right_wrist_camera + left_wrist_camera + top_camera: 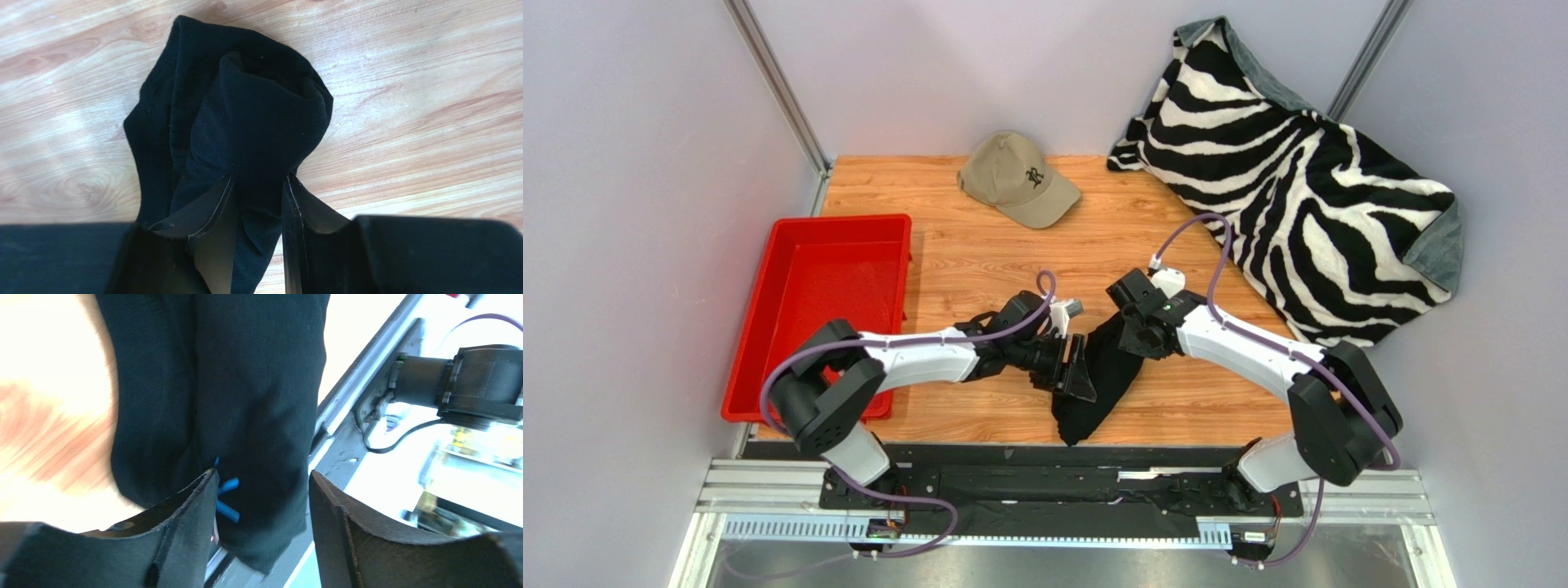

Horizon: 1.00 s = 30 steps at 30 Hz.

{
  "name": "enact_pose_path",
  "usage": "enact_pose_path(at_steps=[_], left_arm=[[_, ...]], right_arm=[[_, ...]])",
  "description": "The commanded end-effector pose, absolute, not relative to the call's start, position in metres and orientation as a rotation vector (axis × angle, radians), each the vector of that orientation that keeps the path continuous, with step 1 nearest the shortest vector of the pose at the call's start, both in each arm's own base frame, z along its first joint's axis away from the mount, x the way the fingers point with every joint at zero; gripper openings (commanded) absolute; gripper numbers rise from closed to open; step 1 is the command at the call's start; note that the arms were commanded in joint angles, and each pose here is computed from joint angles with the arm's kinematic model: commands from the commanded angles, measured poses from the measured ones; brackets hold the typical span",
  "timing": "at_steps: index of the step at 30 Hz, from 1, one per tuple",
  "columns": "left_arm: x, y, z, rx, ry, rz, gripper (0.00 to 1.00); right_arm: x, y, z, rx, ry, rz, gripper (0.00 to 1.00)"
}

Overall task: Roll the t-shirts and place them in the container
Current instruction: Roll the T-shirt to the center of the board.

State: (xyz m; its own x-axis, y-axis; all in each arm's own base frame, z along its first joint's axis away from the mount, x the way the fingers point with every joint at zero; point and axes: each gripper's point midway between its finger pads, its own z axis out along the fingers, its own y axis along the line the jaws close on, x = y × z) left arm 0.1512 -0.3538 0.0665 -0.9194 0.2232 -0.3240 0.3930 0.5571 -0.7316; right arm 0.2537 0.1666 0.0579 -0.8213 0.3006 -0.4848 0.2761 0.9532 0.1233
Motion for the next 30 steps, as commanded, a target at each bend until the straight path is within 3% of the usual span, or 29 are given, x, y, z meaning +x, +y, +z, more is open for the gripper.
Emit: enact_pose_path(at_steps=[1,17,27,30], left_arm=[[0.157,-0.348,0.097,0.629,2.491,-1.069,0.64],[0.158,-0.361,0.124,0.789,2.012,-0.108,0.67],[0.148,-0.385,0.096,0.878,1.925,0.067,0.67],[0.151,-0.385,0.088,0.887,1.914,0.127,0.62]], right_arm=[[0.250,0.152,0.058,0.346,2.646,-0.109,0.27],[0.249,0.164,0.050,0.260,2.782,-0.184,0.26],[0.249,0.168,0.046,0.264,2.803,-0.171,0.25],[0.249,0.168,0.046,0.265,2.806,-0.170,0.25]])
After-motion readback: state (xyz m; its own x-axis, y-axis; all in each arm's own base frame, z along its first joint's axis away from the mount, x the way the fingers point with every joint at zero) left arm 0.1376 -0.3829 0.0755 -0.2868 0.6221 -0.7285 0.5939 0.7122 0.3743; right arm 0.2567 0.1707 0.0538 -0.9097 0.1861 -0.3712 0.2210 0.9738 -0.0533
